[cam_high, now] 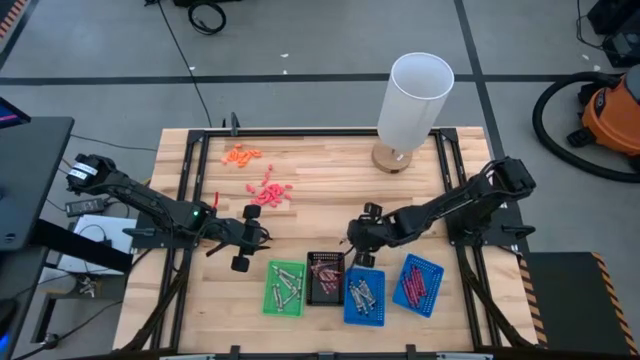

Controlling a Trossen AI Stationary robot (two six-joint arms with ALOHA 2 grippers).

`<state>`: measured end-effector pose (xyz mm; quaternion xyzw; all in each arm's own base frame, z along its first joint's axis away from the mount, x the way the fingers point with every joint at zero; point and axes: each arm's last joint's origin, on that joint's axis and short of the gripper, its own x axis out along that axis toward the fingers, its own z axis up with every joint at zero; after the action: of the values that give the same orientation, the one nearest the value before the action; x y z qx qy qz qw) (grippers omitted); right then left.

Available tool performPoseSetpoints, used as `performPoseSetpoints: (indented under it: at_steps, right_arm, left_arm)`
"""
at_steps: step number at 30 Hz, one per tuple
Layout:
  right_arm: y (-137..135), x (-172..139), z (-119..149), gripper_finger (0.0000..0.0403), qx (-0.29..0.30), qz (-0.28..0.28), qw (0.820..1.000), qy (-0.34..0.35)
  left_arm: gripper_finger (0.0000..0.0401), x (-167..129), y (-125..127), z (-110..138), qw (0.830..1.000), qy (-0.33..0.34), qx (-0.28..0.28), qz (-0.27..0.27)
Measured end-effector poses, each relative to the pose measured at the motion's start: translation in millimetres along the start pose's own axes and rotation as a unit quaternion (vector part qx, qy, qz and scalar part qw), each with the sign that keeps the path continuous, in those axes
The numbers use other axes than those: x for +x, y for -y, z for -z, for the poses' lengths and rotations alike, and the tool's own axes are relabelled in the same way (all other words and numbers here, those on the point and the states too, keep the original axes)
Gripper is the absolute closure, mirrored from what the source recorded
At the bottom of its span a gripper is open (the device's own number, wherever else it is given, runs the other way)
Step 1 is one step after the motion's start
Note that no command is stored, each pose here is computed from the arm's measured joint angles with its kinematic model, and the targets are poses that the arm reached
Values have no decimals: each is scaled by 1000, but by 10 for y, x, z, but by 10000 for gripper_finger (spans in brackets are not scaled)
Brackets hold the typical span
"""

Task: Sort crayons
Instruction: Put the black crayon into the left blue bin

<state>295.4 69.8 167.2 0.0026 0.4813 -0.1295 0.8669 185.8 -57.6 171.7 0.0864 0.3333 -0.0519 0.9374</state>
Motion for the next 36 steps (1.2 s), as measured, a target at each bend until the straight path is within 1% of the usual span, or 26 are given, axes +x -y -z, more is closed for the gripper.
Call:
performPoseSetpoints:
  at_steps: [5, 9, 13, 15, 17, 19, 23, 27, 31, 36]
  right_arm:
    - [190, 127, -38, 291, -33, -26, 999, 2]
    - [284, 183, -90, 276, -65, -43, 997, 29]
    - [308, 281, -11, 264, -123, -73, 989, 47]
    - [308, 345, 47, 262, -150, -77, 985, 48]
    - [315, 406, 110, 262, -164, -67, 983, 41]
    - [325, 435, 113, 263, -164, -53, 984, 47]
    - [405, 472, 145, 265, -161, -52, 984, 50]
    - [492, 514, 143, 266, -150, -74, 985, 43]
    - [539, 587, 147, 266, -142, -80, 986, 37]
    - [595, 661, 159, 272, -112, -102, 988, 27]
  left_arm:
    - [284, 0, 0, 0, 1000, 0, 0, 0]
    - [284, 0, 0, 0, 1000, 0, 0, 0]
    - [284, 0, 0, 0, 1000, 0, 0, 0]
    - [284, 0, 0, 1, 1000, 0, 0, 0]
    - [284, 0, 0, 1, 1000, -1, 0, 0]
    - [284, 0, 0, 1, 1000, -1, 0, 0]
    - [284, 0, 0, 1, 1000, 0, 0, 0]
    - [284, 0, 0, 1, 1000, -1, 0, 0]
    - [284, 0, 0, 1, 1000, 0, 0, 0]
    - [284, 0, 0, 2, 1000, -1, -5, 0]
